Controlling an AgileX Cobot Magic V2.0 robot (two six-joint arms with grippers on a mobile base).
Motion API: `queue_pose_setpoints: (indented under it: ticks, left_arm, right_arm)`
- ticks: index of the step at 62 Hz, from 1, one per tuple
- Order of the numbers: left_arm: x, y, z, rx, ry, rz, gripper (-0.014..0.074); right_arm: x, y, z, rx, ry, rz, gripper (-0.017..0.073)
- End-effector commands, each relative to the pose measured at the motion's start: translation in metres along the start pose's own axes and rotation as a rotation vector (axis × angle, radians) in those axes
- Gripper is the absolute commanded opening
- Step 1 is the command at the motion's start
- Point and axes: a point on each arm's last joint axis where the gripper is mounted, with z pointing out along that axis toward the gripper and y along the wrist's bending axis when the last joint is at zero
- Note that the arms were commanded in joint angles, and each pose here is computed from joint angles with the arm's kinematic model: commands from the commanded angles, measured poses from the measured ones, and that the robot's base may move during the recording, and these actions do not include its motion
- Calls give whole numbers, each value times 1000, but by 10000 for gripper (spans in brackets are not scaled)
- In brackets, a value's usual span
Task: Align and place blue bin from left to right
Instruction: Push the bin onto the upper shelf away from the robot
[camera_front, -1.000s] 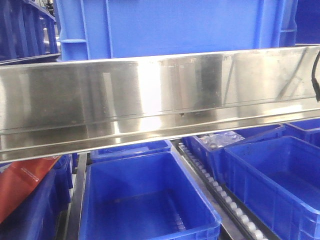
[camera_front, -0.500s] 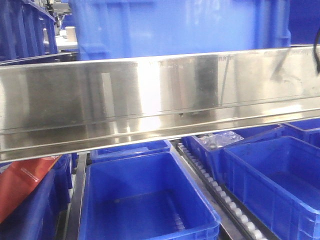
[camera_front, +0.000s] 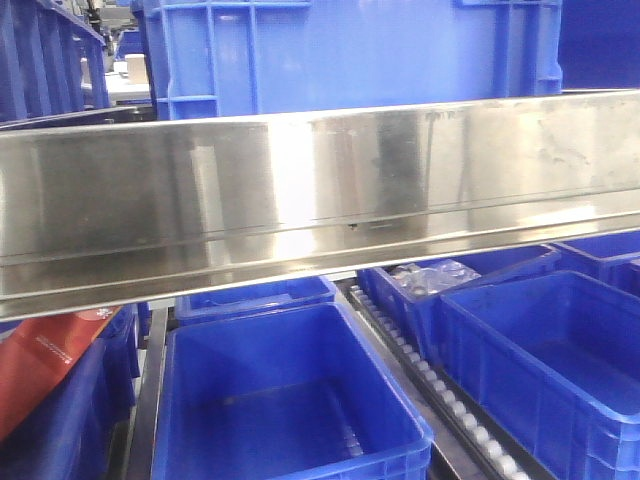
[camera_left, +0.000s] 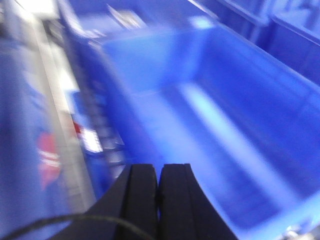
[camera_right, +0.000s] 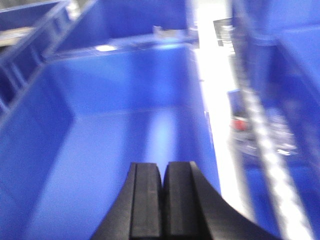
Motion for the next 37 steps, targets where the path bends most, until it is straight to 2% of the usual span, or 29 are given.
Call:
queue_pose_setpoints:
  ticks: [1,7,14,16,24,37]
  left_arm:
    - [8,5,-22,0,-58,12,-6]
    - [27,11,-40,13,-103,17,-6]
    - [53,18,-59,31,-159,24,-6]
    - [64,21,-66,38,-180,34,-6]
    - [102,31,-87,56,-263,81,-6]
    - [168,47,-121,85,-391,76,-6]
  right_arm:
    - [6,2,-22,18,-58,-41,-79]
    - [27,4,-39,27,-86,-37,-79]
    - [53,6,-65,42,-143,-60,-79]
    - [64,8,-79,47,-175,-80,-79]
    - [107,9,-109,64,-232,-104,-79]
    - [175,11,-144,73,-287,-109,-79]
